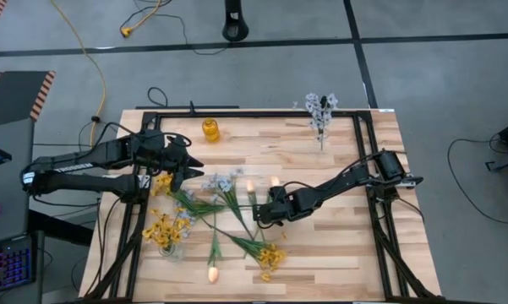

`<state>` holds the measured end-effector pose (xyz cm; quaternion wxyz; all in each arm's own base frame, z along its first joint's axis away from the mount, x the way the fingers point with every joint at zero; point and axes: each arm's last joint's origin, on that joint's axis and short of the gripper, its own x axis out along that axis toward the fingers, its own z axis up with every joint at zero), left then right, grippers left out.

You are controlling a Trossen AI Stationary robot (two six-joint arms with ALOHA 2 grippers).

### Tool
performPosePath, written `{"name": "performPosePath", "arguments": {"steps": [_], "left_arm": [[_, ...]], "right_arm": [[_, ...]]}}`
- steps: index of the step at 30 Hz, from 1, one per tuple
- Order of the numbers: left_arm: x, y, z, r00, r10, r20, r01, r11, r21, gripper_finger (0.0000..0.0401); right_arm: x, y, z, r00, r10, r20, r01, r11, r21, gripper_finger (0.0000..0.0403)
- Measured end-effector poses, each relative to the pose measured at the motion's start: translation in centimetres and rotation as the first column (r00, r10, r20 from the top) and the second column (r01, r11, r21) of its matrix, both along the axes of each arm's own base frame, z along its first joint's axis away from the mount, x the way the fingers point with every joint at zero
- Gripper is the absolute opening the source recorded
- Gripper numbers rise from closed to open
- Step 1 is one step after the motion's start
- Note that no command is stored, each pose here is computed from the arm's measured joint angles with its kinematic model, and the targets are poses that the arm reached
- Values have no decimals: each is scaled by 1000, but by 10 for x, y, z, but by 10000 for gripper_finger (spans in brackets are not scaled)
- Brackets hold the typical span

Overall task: Sort flowers into vase by color
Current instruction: Put the top right pink tulip into the yellow vase

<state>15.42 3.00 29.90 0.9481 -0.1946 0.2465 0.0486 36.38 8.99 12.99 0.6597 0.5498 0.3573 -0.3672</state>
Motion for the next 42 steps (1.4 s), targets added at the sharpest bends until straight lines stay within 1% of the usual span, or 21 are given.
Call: {"name": "performPosePath", "arguments": {"steps": [11,15,18,22,25,29,34,39,42], "left_arm": [[0,0,0,1000,0,0,0,1000,0,146],[0,0,0,1000,0,0,0,1000,0,146],[0,0,0,1000,0,0,0,1000,0,146],[0,0,0,1000,0,0,0,1000,0,146],[0,0,0,1000,0,0,0,1000,0,146],[0,0,0,1000,0,0,0,1000,0,146],[0,0,0,1000,0,0,0,1000,0,146],[0,0,0,1000,0,0,0,1000,0,146],[0,0,0,1000,0,0,0,1000,0,146]], "right_arm": [[0,0,1,1000,2,6,-2,1000,-15,24],[1,0,4,1000,12,7,-12,999,-50,22],[5,0,9,999,49,15,-48,996,-72,23],[10,0,16,997,71,24,-67,987,-146,21],[14,-2,24,995,101,18,-97,980,-172,21],[17,-3,33,989,144,-18,-144,969,-202,21],[21,-3,51,979,186,-84,-202,948,-244,21],[22,-4,75,962,217,-165,-259,919,-297,21],[21,-5,88,943,241,-229,-305,900,-310,21]]}}
